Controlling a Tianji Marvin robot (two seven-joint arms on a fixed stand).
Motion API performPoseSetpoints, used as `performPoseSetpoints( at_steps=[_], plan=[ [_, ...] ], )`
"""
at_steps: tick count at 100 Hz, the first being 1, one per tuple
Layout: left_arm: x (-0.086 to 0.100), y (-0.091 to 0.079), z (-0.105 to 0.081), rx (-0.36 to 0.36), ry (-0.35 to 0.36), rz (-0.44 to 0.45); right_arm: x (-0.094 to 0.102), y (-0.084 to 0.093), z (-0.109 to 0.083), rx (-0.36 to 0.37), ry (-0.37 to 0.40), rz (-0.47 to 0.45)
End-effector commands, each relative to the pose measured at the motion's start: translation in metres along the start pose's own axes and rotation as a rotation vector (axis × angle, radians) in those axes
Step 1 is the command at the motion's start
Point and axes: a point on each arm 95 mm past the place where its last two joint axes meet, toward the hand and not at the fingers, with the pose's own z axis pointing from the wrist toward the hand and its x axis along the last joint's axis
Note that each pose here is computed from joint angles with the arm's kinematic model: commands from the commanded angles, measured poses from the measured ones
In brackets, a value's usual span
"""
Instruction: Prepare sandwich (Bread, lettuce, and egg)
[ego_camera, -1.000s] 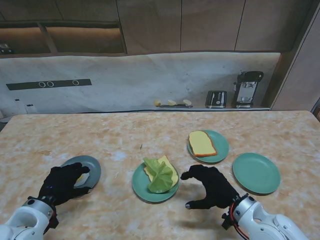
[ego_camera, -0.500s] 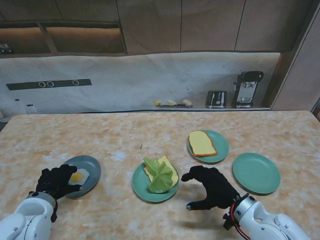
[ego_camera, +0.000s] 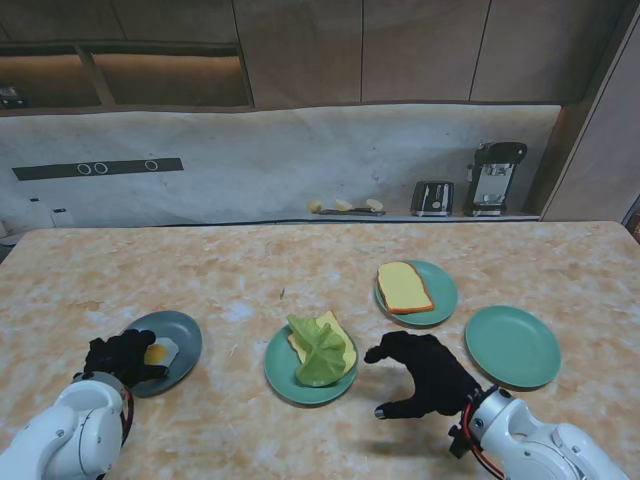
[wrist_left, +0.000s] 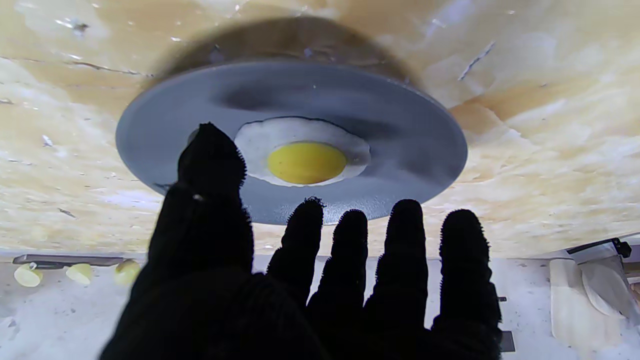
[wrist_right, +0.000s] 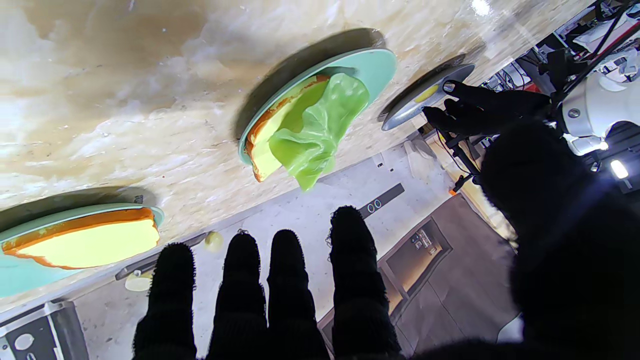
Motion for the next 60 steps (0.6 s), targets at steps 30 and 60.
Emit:
performPoseSetpoints(
  at_steps=[30,60],
  plan=[
    [-0.001,0.006,0.017,-0.026,-0.021,-0.024,0.001,-0.003,0.000,0.031,-0.005,-0.004],
    [0.001,0.012,0.023,-0.027,-0.027,-0.031,0.000,-0.004,0.000,0.043,-0.012,0.000]
  ],
)
